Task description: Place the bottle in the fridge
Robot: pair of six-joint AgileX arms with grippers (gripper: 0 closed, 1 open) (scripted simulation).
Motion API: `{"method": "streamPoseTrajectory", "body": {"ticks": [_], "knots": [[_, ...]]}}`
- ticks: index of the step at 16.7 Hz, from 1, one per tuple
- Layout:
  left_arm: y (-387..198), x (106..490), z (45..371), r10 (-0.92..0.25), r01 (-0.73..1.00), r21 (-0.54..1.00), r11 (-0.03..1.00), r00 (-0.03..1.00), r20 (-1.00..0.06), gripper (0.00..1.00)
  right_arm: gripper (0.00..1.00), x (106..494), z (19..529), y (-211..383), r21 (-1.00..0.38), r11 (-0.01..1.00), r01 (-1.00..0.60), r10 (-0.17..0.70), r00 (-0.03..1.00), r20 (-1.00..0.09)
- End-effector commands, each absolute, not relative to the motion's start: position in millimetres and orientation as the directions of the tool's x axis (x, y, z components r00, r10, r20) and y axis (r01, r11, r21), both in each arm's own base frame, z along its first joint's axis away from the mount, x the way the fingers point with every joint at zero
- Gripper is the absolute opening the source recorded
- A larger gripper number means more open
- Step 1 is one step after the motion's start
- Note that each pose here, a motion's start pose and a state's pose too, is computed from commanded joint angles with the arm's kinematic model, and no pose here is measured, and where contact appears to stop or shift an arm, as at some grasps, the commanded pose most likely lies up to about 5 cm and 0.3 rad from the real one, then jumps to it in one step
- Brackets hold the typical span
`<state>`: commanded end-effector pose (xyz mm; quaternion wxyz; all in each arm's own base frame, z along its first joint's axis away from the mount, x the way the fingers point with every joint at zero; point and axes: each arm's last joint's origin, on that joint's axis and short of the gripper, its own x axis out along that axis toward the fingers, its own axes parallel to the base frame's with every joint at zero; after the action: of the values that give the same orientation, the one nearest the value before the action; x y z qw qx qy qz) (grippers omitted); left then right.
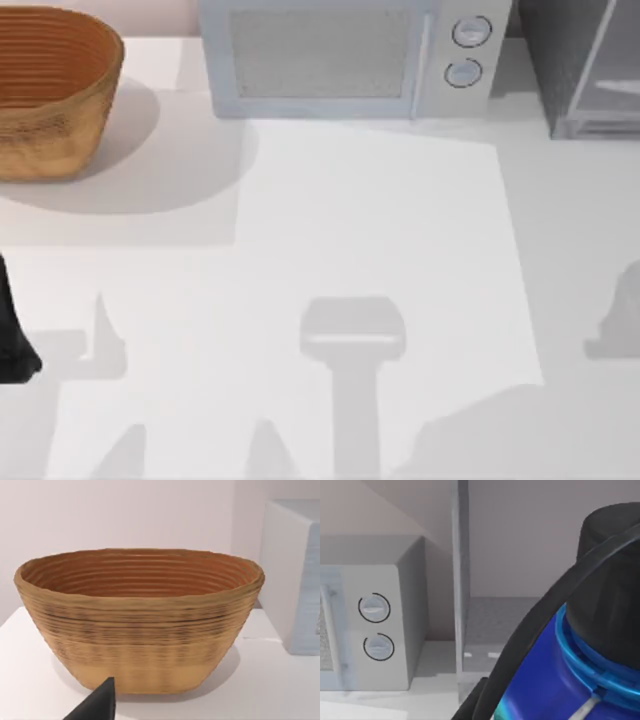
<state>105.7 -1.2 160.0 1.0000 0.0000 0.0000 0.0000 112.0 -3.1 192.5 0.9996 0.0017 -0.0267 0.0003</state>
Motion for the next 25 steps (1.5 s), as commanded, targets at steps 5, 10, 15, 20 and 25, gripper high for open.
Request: {"method": "streamPoseTrajectory", "body": {"ticks": [5,10,15,20,25], "knots": [[-1.2,105.7,160.0,0.000,0.000,0.000,1.000,1.000,0.000,1.00,0.01,152.7,242.7,-11.2,-0.004,1.000,0.010,-0.010,0.997,0.079],[-1.2,105.7,160.0,0.000,0.000,0.000,1.000,1.000,0.000,1.00,0.01,242.0,249.4,-32.6,-0.012,1.000,0.011,-0.011,1.000,0.002],[-1.2,105.7,160.0,0.000,0.000,0.000,1.000,1.000,0.000,1.00,0.01,332.9,199.7,-64.8,-0.006,1.000,0.006,-0.007,0.998,-0.069],[-1.2,105.7,160.0,0.000,0.000,0.000,1.000,1.000,0.000,1.00,0.01,386.4,151.6,-92.4,0.000,1.000,0.001,-0.001,0.999,-0.036],[-1.2,105.7,160.0,0.000,0.000,0.000,1.000,1.000,0.000,1.00,0.01,404.8,130.4,-104.1,0.002,1.000,-0.002,0.002,1.000,-0.001]]}}
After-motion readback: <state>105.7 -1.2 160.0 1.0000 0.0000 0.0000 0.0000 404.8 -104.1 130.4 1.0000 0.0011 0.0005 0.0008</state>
